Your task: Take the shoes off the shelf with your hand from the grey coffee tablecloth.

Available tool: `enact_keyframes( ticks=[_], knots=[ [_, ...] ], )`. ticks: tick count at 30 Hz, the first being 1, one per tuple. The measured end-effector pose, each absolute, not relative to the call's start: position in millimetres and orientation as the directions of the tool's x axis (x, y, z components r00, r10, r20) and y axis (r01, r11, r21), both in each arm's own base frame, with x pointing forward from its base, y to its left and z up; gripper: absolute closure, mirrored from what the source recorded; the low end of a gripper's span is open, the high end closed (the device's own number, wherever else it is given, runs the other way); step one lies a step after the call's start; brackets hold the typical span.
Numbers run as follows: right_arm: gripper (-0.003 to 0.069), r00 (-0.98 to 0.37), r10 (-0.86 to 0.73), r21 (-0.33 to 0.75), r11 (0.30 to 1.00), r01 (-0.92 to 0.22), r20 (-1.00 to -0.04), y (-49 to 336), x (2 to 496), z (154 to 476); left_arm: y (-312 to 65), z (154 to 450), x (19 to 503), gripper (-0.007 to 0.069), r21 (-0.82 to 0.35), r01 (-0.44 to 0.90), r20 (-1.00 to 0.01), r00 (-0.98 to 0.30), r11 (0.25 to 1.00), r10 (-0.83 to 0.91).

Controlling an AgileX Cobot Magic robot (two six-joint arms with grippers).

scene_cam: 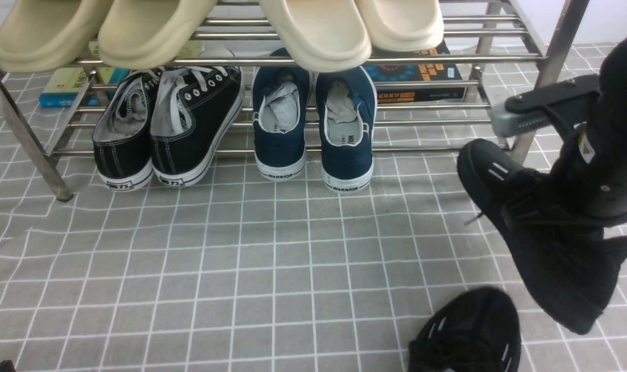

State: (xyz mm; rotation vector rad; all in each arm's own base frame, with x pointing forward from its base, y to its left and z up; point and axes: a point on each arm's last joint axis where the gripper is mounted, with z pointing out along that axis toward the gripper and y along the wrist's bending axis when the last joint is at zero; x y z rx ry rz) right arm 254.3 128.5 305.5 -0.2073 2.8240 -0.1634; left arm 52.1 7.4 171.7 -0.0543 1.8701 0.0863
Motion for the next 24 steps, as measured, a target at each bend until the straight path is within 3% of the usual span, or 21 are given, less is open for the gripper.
enact_keyframes(
  ticks=[6, 15, 19, 24],
  knots=[
    [0.0655, -0.898, -0.148, -0.161, 0.983, -0.087, -0.413, 124, 268, 312, 7, 172, 52, 0.0385, 0.032, -0.082, -0.955, -0.296, 0.996, 0.006],
    [0.0655, -0.924, -0.144, -0.191, 0.978, -0.079, -0.354, 107, 259, 330, 7, 172, 52, 0.0385, 0.032, -0.082, -0.955, -0.296, 0.996, 0.006],
    [0.0652, -0.937, -0.101, -0.044, 0.995, -0.091, -0.333, 115, 245, 337, 7, 172, 52, 0.0385, 0.032, -0.082, -0.955, -0.296, 0.996, 0.006],
    [0.065, -0.951, -0.093, 0.053, 0.992, -0.113, -0.294, 125, 239, 336, 7, 172, 52, 0.0385, 0.032, -0.082, -0.955, -0.296, 0.996, 0.006]
  ],
)
